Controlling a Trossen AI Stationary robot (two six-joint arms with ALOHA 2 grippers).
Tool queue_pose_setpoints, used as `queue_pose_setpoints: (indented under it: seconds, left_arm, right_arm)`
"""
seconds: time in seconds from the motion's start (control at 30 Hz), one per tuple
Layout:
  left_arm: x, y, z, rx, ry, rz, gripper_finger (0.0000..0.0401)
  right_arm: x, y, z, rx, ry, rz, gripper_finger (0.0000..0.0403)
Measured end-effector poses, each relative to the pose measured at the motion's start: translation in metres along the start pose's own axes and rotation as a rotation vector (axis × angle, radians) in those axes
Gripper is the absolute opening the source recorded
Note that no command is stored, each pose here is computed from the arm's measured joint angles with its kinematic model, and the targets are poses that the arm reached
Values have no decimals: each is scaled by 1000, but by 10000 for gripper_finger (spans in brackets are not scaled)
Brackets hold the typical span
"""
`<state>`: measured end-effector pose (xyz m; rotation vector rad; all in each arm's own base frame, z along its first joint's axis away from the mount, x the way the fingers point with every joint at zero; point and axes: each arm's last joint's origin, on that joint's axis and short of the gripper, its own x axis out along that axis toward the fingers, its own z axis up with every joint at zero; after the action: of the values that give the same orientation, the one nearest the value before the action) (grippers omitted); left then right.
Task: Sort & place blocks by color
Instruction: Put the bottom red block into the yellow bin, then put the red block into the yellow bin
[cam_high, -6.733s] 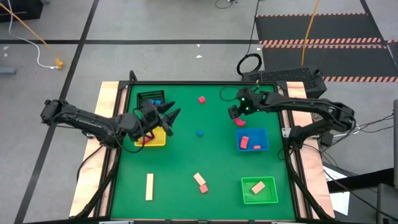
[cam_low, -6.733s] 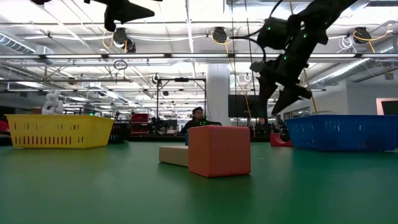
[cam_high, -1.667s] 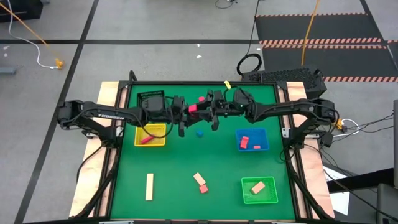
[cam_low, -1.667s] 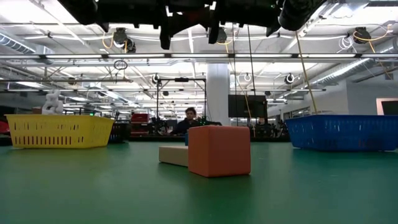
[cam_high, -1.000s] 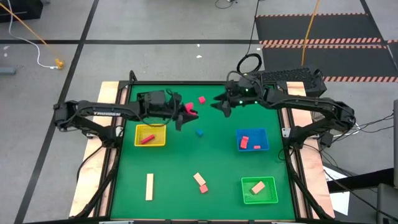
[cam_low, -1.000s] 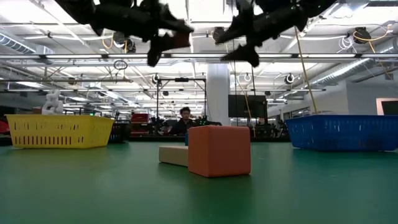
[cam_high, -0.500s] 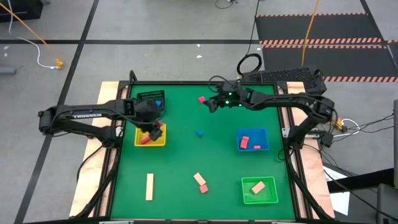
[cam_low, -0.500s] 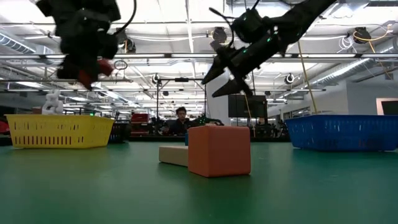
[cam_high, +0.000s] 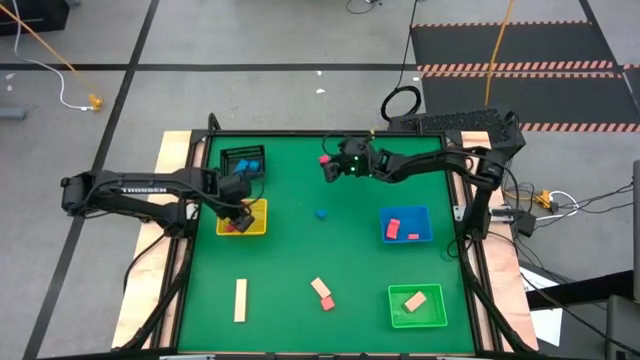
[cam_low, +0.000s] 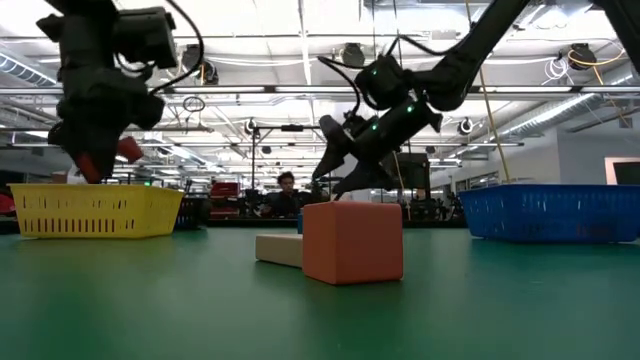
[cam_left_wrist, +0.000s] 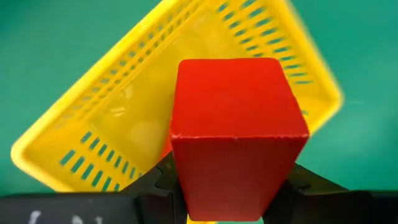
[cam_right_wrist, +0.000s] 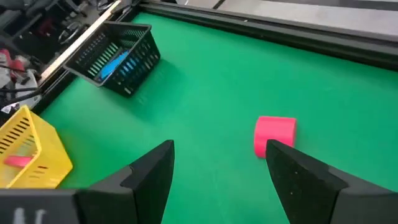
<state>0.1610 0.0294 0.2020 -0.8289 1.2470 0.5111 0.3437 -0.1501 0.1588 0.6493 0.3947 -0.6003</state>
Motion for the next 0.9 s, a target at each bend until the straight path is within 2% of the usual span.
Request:
queue_pose_setpoints:
  seconds: [0.27,0.33,0.47,0.6,0.73,0.9]
  left_arm:
    - [11,5,-4,-40,10,9,137]
    - [11,5,-3,-41,4,4,171]
    - [11,4,-3,-42,4,-2,267]
    - [11,3,-3,-46,35,-46,331]
    - [11,1,-4,-72,74,-107,359]
    - [7,-3,-2,-64,78,-137,366]
  right_arm:
    - [16,-11,-10,-46,-42,-98,243]
    - [17,-12,-12,-63,-40,-99,243]
    - [18,-13,-12,-68,-39,-98,250]
    - [19,-14,-9,-22,-48,-98,266]
    - [20,-22,4,98,-33,-135,273]
    - [22,-25,24,92,-13,-132,274]
